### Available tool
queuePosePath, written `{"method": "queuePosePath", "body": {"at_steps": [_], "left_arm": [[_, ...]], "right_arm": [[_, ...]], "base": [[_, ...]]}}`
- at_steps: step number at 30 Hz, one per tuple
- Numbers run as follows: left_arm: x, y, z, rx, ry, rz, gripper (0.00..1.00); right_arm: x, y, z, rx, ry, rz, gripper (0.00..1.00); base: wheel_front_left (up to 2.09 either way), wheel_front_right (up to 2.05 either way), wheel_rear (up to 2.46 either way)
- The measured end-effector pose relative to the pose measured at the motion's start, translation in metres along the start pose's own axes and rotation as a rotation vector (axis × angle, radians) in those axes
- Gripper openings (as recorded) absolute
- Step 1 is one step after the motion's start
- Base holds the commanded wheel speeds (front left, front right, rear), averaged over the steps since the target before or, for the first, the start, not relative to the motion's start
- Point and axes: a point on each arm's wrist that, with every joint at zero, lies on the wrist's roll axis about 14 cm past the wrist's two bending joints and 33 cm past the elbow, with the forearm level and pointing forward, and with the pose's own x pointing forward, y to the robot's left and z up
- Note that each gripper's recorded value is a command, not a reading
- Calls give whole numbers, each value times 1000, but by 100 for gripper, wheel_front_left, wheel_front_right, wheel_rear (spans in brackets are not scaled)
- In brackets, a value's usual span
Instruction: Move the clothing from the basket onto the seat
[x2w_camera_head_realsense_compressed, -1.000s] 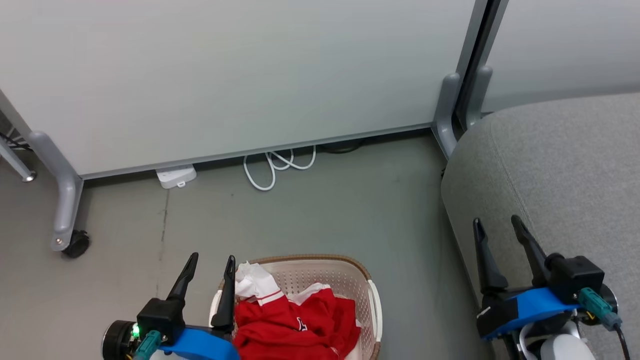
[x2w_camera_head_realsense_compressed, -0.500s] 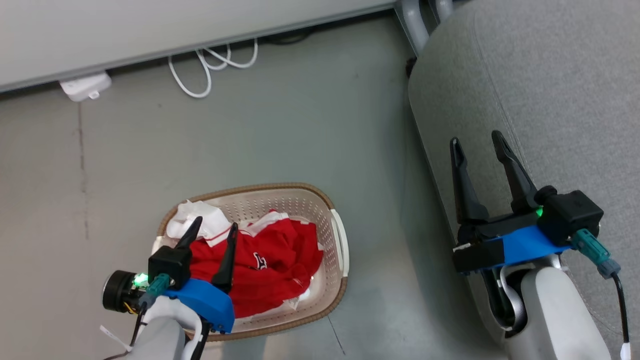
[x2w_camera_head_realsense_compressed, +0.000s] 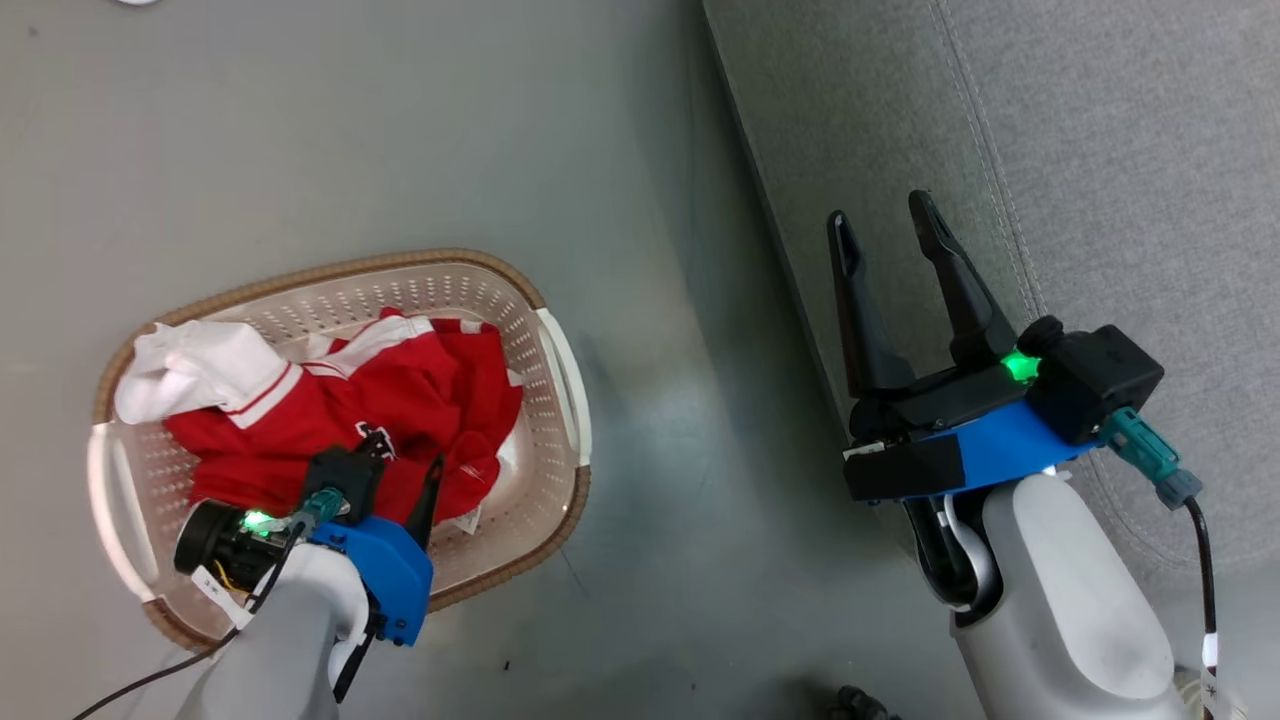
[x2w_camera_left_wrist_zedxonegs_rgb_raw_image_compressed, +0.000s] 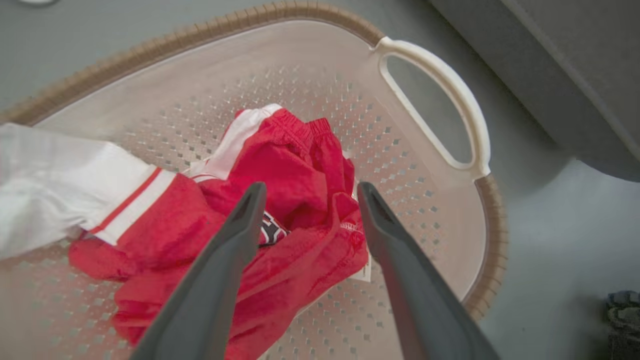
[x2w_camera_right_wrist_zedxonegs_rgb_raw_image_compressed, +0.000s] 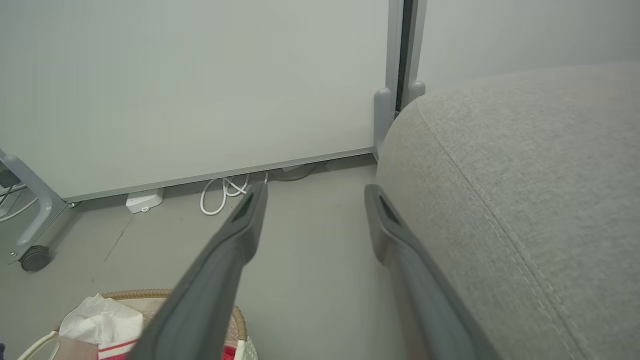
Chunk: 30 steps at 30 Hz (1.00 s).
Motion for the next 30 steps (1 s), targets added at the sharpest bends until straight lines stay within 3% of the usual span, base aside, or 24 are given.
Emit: {"method": "queuePosePath", "body": {"at_steps": [11, 23, 24, 25, 30], "left_arm": [[41, -11, -64, 62, 198, -118, 100], [59, -2, -105, 147, 338, -122, 100], [60, 0, -107, 150, 351, -117, 76], [60, 0, -108, 153, 358, -118, 0], [62, 1, -108, 158, 366, -123, 0]], "right_arm": [[1, -13, -40, 18, 99, -29, 100], [-3, -23, -55, 26, 139, -58, 100], [-4, -24, -56, 27, 142, -60, 100], [-4, -24, -56, 27, 144, -61, 100], [-4, -24, -58, 33, 145, -61, 100]], "base": [[0, 0, 0], [0, 0, 0], [0, 0, 0], [0, 0, 0], [0, 0, 0]]}}
